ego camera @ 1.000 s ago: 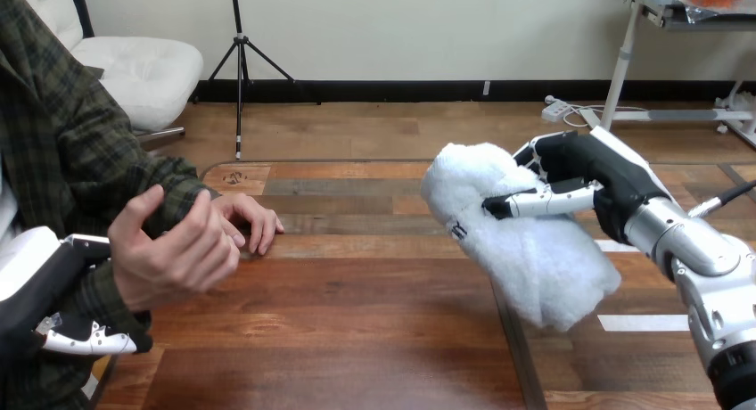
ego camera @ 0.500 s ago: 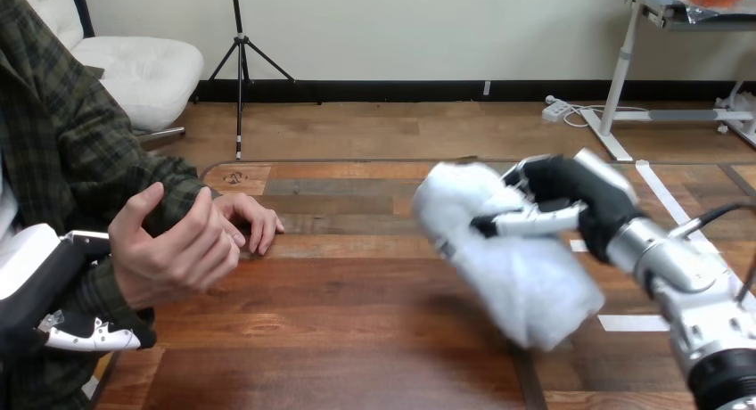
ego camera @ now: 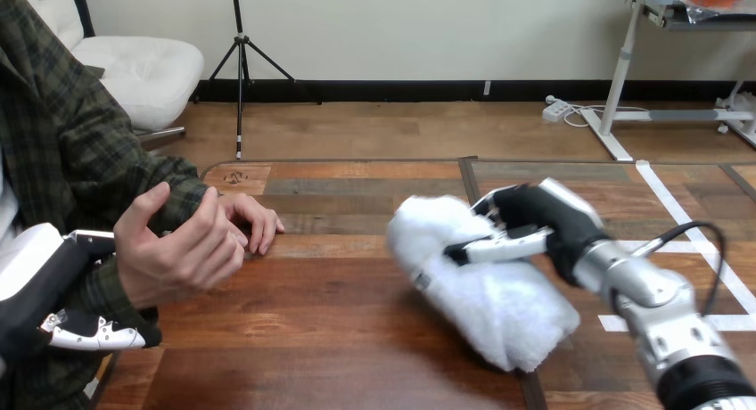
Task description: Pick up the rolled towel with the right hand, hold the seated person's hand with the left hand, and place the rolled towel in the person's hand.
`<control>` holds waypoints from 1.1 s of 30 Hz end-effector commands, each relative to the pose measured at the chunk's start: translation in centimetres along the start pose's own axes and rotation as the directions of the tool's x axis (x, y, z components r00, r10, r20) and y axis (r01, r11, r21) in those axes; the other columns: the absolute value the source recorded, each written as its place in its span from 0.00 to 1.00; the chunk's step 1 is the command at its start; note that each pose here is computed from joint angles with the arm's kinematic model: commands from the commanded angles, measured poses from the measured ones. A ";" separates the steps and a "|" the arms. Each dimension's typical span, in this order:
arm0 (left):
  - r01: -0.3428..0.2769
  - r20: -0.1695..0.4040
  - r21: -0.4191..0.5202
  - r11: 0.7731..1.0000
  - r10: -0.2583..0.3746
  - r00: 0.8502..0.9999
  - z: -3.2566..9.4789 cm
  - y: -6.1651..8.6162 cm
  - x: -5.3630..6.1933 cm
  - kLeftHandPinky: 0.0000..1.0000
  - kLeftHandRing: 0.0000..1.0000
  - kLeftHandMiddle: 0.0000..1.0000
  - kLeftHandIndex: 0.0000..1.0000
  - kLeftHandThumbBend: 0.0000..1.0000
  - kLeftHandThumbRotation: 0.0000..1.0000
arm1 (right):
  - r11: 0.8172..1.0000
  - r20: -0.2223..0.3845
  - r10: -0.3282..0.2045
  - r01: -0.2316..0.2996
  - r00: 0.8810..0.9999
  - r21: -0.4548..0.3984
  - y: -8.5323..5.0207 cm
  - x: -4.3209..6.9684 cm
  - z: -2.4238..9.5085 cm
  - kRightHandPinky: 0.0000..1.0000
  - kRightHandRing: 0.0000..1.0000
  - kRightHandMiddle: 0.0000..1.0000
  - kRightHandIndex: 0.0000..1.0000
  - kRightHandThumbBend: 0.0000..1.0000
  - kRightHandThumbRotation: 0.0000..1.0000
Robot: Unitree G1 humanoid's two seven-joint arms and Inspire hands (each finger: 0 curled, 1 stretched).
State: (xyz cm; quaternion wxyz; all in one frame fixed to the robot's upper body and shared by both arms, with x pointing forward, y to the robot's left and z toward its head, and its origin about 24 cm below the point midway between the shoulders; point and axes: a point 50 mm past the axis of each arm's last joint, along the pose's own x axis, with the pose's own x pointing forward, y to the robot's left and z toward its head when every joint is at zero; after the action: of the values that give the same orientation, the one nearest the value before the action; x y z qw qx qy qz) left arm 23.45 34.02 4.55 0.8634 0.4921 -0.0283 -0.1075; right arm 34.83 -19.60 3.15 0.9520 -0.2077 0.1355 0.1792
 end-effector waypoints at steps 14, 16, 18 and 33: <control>-0.019 0.147 -0.056 0.998 0.027 0.989 2.7 -1.7 1.8 0.35 0.41 0.47 0.49 0.86 0.12 | 0.992 0.211 0.000 0.026 0.978 -0.121 0.8 3.0 8.4 0.29 0.34 0.40 0.42 0.82 0.00; -0.021 0.152 -0.057 0.998 0.030 0.988 2.8 -1.7 1.8 0.35 0.40 0.47 0.49 0.86 0.12 | 0.992 0.210 0.002 0.025 0.978 -0.124 1.0 3.1 8.5 0.29 0.33 0.40 0.42 0.82 0.00; -0.023 0.156 -0.060 0.998 0.032 0.987 2.9 -1.8 1.8 0.35 0.40 0.47 0.49 0.86 0.11 | 0.992 0.211 0.010 0.017 0.977 -0.126 1.1 3.2 8.6 0.29 0.33 0.40 0.42 0.82 0.00; -0.034 0.177 -0.071 0.997 0.046 0.983 3.5 -2.2 2.0 0.34 0.40 0.47 0.49 0.84 0.12 | 0.988 0.201 0.028 0.004 0.979 -0.155 2.2 3.9 9.1 0.27 0.32 0.38 0.42 0.84 0.00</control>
State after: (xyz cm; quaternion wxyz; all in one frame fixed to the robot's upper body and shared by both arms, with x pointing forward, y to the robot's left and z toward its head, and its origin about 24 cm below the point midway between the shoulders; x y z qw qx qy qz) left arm 23.46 33.12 4.52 0.8662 0.4853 -0.0504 -0.1081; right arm 35.83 -15.44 2.56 0.9347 -0.2466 0.1407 0.2138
